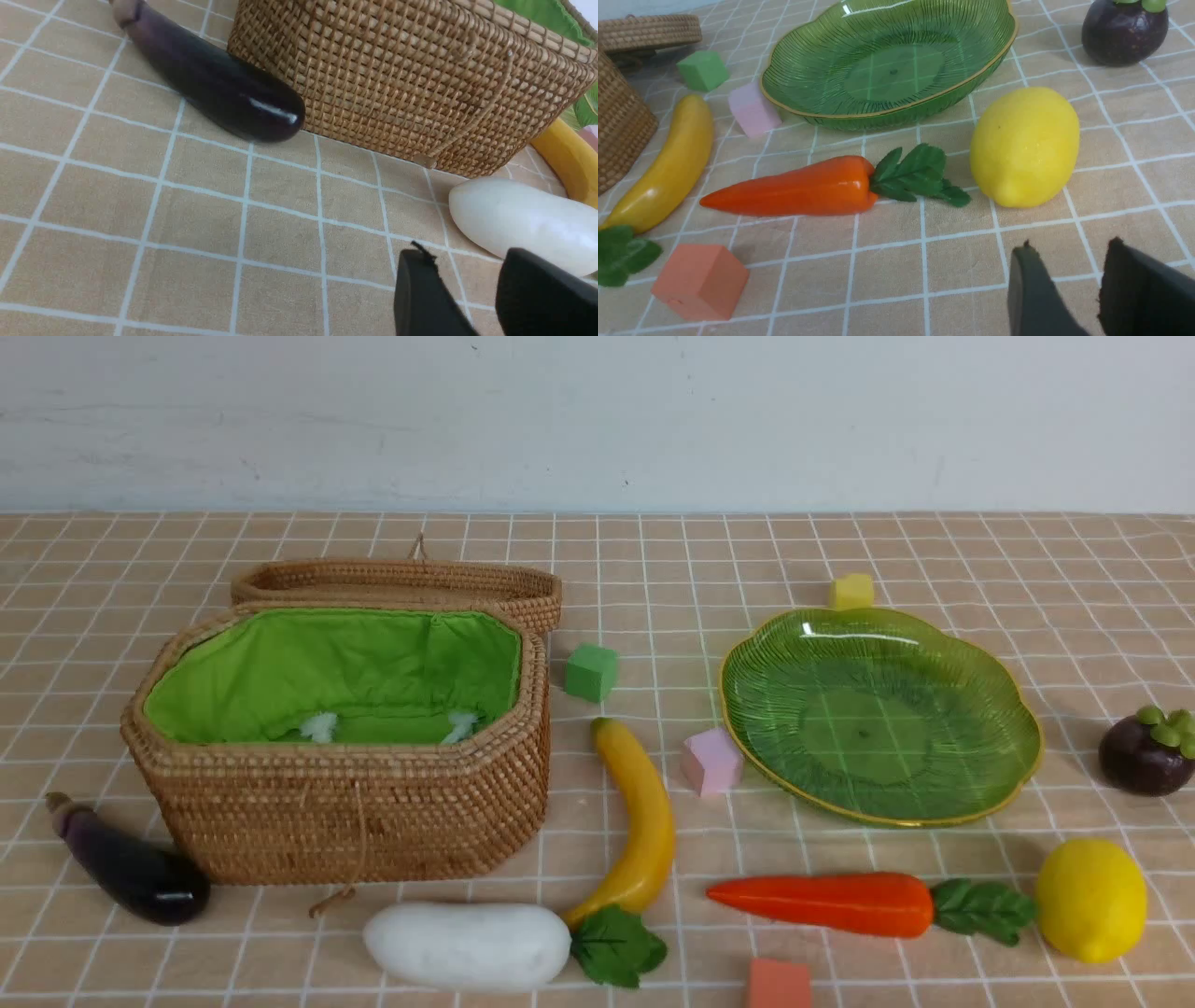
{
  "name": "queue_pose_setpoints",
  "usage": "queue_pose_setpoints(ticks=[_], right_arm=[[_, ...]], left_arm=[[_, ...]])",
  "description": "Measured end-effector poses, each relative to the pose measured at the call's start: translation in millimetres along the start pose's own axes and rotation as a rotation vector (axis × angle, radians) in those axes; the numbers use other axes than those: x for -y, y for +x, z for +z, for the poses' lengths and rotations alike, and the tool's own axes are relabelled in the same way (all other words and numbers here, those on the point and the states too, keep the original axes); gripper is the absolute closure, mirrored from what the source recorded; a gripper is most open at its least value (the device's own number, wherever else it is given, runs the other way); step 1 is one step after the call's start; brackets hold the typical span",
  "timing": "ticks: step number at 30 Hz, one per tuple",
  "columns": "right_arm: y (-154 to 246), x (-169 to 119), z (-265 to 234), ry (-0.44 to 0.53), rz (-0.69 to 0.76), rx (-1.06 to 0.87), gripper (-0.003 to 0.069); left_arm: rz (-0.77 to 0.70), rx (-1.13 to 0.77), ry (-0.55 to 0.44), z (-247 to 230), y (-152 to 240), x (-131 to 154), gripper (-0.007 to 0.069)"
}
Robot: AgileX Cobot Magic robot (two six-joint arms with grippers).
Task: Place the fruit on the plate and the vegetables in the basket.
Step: Use the left arm to grab an eggplant and put it into the left basket
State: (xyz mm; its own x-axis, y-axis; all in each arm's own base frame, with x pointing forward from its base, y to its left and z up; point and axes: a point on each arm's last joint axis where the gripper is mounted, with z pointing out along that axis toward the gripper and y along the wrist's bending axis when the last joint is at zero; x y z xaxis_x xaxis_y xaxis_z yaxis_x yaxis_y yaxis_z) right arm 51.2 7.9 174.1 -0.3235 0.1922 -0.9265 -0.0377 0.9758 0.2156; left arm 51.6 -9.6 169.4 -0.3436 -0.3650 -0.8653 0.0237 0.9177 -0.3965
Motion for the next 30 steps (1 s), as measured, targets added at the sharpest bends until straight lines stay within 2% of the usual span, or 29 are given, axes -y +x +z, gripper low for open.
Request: queue_pose_setpoints(ticks=[14,17,23,27,30], right_arm=[[0,0,0,0.000,0.000,0.000,0.0416],[0,0,0,0.000,0.000,0.000,0.0416],[0,0,0,0.000,0.000,0.000,0.0416],[0,0,0,0.000,0.000,0.003,0.0416],[-1,0,0,0.001,-0.004,0.015,0.0416]], left_arm=[[0.002,0.043,0.015,0,-4,1,0.0386],[-0.065,0.088,0.049,0,-8,4,0.0386],[-0.392,0.244,0.177,-4,-24,11,0.0386],[-0.482,0.274,0.205,-5,-28,12,0.0386],[-0.494,0.279,0.209,-5,-28,12,0.0395]])
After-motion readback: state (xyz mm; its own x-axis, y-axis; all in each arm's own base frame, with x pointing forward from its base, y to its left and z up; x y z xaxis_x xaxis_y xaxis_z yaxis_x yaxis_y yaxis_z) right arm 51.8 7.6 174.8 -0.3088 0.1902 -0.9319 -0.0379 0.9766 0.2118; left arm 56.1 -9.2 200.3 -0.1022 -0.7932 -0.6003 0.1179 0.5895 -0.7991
